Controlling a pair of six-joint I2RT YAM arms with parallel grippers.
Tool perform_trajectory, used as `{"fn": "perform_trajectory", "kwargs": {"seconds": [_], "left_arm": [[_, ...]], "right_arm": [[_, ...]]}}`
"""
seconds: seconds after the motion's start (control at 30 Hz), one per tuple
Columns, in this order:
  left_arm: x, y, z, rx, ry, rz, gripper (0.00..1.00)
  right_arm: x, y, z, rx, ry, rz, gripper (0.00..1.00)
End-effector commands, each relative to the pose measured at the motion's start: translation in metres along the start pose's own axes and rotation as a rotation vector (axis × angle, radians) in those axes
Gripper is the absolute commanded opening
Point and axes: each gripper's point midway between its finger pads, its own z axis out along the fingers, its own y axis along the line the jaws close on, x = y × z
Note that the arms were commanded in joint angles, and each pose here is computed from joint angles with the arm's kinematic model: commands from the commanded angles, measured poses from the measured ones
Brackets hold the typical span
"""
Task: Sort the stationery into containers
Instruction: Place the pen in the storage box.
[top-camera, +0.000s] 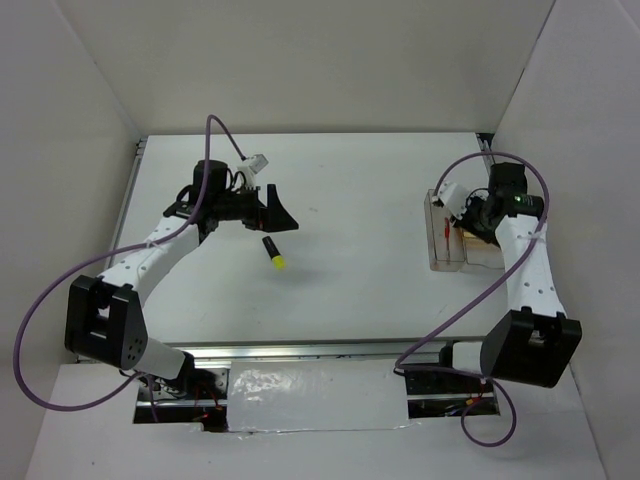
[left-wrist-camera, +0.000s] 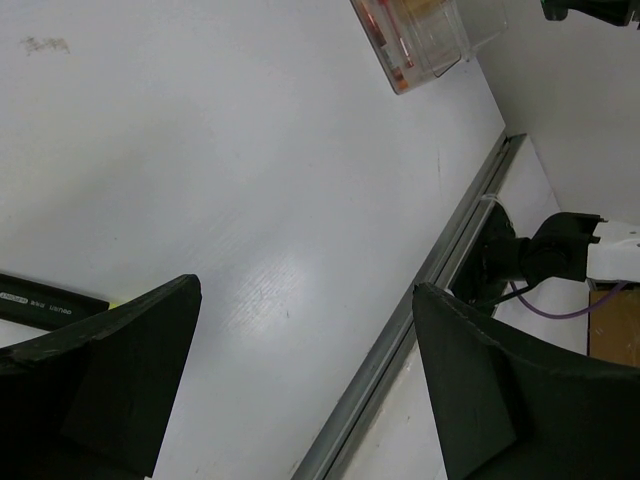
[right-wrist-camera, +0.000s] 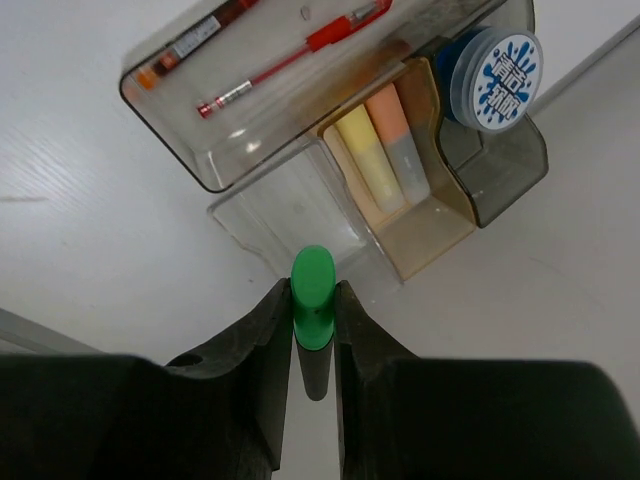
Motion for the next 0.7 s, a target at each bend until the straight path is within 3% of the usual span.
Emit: {"fn": "perform_trajectory", "kwargs": {"seconds": [0.0,0.13,0.43,0.67], "left_arm": [[-0.009,-0.011,-0.001,0.044,-0.02,0.061,0.99],[-0.011,-0.007,0.001,0.036,-0.014,0.063,0.99],[-0.029,0.009,-0.005,-0.031,-0.053,0.08,0.99],[-0.035,0.046,-0.017,-0.236,-0.077,0.08,0.99]], "right_arm": [[0.011,-0.018,0.008,0.016,0.069,-0.196,0.0],[0.024,-0.015,0.023,-0.027,0.128,-0.295,0.0],[0.034,-0.006,0.045,-0.096,0.2,-0.323,0.04],[0.042,0.002,0.061,-0.155,0.263,-0.347,0.1]]}}
